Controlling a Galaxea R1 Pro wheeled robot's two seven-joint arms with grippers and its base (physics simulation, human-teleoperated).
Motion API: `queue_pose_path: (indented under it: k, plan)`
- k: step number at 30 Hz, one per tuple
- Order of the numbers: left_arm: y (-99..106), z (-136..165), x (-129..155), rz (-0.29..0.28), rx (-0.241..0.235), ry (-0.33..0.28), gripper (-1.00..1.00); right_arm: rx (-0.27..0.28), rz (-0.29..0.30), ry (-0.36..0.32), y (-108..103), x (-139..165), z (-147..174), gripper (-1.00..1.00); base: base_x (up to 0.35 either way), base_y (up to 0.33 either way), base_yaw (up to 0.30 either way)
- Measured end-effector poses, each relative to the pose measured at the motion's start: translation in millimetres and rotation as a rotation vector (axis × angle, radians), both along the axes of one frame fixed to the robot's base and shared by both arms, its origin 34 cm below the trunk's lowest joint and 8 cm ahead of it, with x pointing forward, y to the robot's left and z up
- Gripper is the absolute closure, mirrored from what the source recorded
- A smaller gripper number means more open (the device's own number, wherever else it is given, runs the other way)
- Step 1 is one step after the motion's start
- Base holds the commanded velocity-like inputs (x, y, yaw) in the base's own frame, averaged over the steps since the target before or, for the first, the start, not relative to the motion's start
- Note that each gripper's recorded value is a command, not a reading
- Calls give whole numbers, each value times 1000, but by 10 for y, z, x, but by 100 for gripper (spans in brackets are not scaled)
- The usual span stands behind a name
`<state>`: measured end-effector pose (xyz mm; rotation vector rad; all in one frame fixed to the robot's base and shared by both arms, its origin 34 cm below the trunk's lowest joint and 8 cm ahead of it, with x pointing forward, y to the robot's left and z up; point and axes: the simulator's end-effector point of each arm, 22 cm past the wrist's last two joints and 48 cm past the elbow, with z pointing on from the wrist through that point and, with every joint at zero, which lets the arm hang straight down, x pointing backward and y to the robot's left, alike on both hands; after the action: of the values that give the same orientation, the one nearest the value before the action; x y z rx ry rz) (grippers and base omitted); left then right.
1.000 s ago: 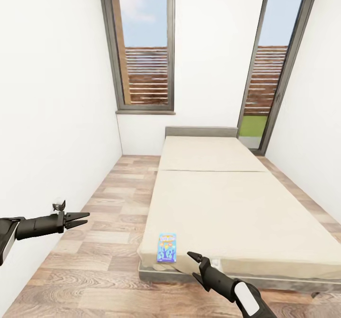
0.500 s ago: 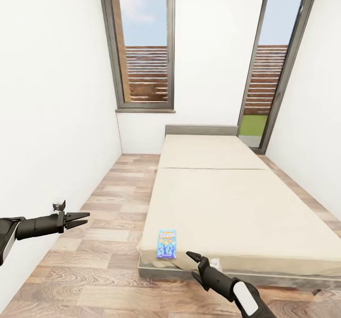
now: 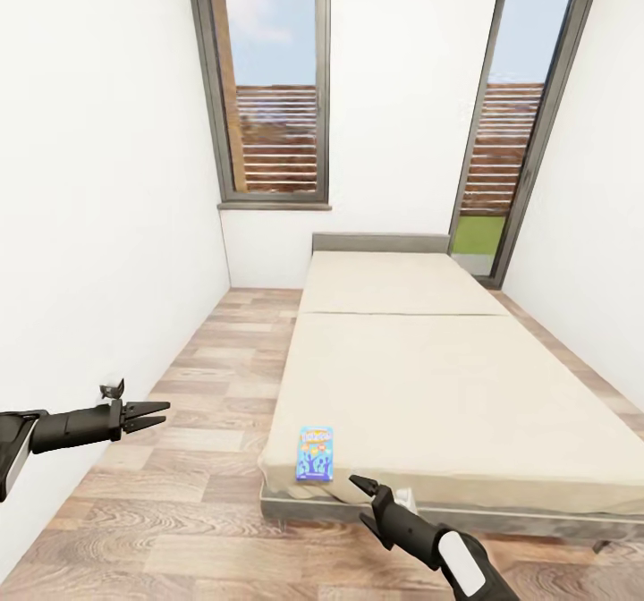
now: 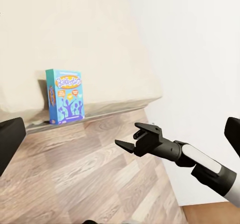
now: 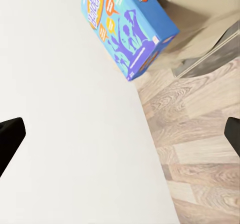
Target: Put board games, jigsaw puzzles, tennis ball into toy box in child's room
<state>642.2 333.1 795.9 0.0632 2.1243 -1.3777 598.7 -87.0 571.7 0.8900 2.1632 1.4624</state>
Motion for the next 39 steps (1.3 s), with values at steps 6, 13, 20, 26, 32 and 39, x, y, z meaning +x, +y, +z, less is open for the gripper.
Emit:
queue_pose_path:
  k: [6, 13, 20, 26, 32, 39]
  plan:
    - [-2, -63, -10, -1, 1, 1, -100, 2, 2, -1, 17, -9, -54, -100, 0, 0, 0]
    - [2, -60, -10, 0, 0, -2, -100, 0, 4, 3, 28, -16, -62, -100, 0, 0, 0]
    - [-5, -65, -14, -3, 3, -6, -100, -4, 6, 7, 29, -22, -72, -100, 36, 15, 0]
    - [-8, -72, -18, -4, 4, -6, -100, -8, 6, 9, -2, -24, -82, -100, 129, 70, 0]
    - [-9, -75, -18, -4, 4, -6, -100, -9, 6, 11, -13, -24, -87, -100, 39, 20, 0]
    - [-9, -75, -20, -4, 4, -6, -100, -8, 7, 11, -4, -28, -84, -100, 86, 35, 0]
